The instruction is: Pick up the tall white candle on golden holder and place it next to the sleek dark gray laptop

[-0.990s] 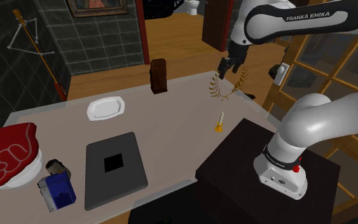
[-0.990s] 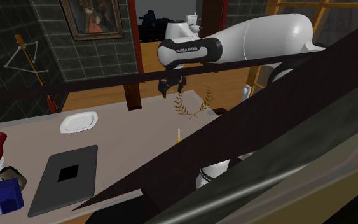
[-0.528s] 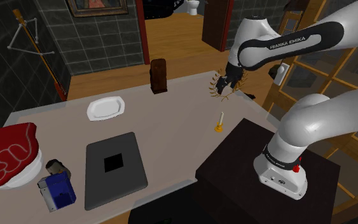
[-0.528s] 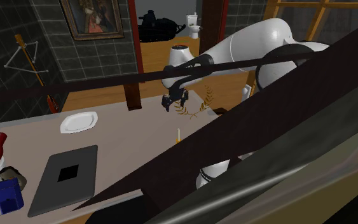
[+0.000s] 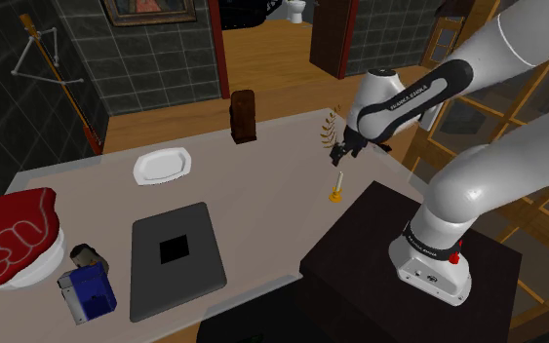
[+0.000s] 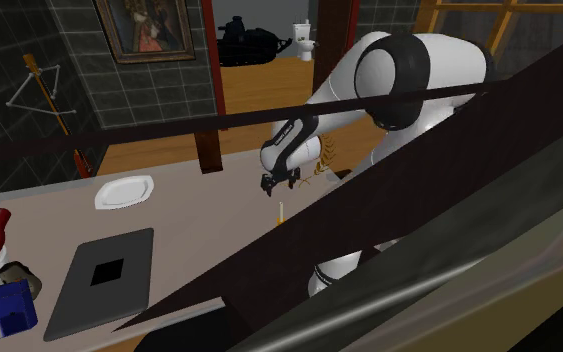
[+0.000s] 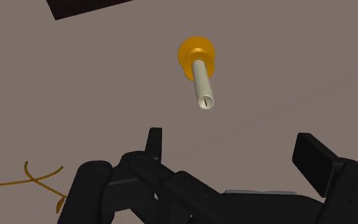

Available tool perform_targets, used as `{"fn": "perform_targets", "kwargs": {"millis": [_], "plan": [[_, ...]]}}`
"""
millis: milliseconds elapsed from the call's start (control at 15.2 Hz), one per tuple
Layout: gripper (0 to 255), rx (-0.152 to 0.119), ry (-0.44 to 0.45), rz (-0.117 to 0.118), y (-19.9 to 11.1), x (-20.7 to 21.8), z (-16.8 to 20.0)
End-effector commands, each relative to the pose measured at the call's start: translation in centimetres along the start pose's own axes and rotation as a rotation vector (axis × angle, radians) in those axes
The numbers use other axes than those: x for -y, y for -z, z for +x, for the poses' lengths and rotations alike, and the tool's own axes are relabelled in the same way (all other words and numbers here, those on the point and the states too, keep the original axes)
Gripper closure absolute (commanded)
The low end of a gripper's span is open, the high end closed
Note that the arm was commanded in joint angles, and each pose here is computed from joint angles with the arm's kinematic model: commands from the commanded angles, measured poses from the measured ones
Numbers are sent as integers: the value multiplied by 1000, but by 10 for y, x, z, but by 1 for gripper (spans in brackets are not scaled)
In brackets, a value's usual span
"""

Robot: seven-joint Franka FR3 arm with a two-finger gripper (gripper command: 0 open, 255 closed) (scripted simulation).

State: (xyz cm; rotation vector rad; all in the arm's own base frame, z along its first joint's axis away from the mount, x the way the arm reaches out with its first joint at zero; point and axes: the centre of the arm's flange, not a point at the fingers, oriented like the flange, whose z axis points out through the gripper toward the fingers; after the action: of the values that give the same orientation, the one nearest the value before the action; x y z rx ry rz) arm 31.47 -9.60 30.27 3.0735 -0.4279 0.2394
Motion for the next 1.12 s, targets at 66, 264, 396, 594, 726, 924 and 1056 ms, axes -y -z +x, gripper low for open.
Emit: {"fn": "perform_targets", "kwargs": {"millis": [66, 264, 396, 594, 726, 924, 1056], "plan": [[0, -4, -21, -3, -36, -7, -6], [0, -4, -21, -3, -52, -7, -6], [0, -4, -21, -3, -62, -7, -6], [0, -4, -21, -3, -76, -7, -6], [0, -4, -21, -3, -76, -7, -6], [0, -4, -21, -3, -76, -7, -6], [0, -4, -21, -3, -76, -7, -6]]}}
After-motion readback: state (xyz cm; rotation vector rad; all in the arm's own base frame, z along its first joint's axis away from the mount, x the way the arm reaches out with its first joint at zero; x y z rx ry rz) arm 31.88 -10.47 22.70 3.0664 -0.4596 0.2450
